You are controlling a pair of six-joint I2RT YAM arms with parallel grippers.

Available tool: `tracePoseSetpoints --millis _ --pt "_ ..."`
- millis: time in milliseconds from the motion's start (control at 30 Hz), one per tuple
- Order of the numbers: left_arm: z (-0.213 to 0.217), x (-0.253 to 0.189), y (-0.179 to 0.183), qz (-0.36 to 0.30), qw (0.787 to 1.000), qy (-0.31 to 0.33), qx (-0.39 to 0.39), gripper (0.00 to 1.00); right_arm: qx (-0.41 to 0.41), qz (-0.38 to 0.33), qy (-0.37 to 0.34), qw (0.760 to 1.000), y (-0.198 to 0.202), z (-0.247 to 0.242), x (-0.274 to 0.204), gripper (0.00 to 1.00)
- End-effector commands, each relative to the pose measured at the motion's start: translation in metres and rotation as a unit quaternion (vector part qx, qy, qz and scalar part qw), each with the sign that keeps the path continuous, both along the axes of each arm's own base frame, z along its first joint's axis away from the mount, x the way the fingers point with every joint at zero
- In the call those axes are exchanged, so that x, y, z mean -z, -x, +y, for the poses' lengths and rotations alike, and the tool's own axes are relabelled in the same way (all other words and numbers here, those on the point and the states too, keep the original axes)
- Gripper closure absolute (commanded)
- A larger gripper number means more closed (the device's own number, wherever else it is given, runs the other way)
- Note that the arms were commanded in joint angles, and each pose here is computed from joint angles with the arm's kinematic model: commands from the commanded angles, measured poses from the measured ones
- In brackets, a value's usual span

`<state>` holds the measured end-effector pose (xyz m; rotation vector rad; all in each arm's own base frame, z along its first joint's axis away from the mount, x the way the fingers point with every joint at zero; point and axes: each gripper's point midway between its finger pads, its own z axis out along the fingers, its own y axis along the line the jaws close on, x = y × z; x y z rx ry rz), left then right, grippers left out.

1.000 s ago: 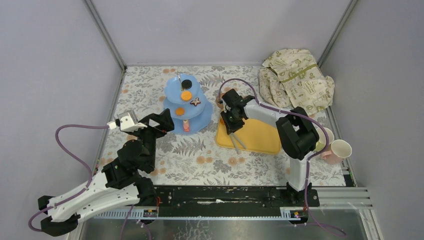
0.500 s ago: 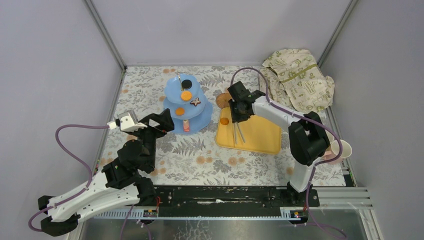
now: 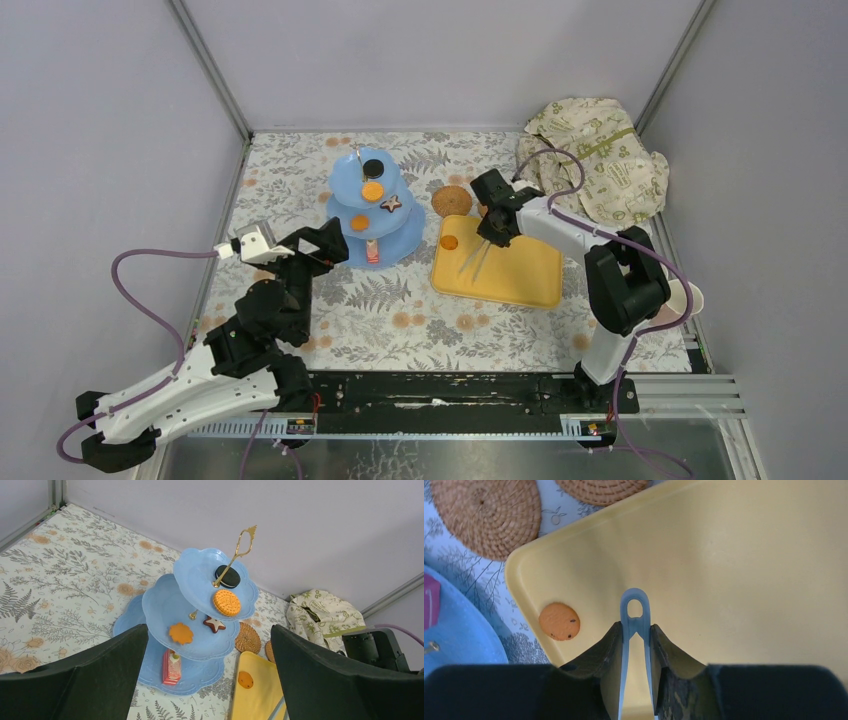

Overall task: Serve the afternoon tea
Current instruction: Move the clamp to the tray.

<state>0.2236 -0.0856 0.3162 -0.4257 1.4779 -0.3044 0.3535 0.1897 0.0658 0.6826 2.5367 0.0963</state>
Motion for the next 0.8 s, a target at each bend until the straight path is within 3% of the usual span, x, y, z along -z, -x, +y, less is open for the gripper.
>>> tracePoseSetpoints --millis 0,167,533,767 --pt "0.001 0.004 -0.003 0.001 1.000 0.010 -0.014 0.00 0.132 -0.043 -0.032 0.990 -0.013 -0.013 -0.007 0.93" --pt "-0.003 0.005 -0.004 0.004 1.000 0.006 -0.011 0.00 0.209 -0.031 -0.031 0.977 -0.003 -0.027 0.013 0.93" --pt "-0.011 0.009 -0.007 0.009 1.000 -0.001 -0.003 0.00 0.343 -0.046 -0.116 0.931 0.030 -0.043 0.043 0.87" --pt "-0.012 0.010 -0.008 0.009 1.000 -0.002 -0.002 0.00 0.324 -0.076 -0.127 0.934 0.023 -0.042 0.031 0.59"
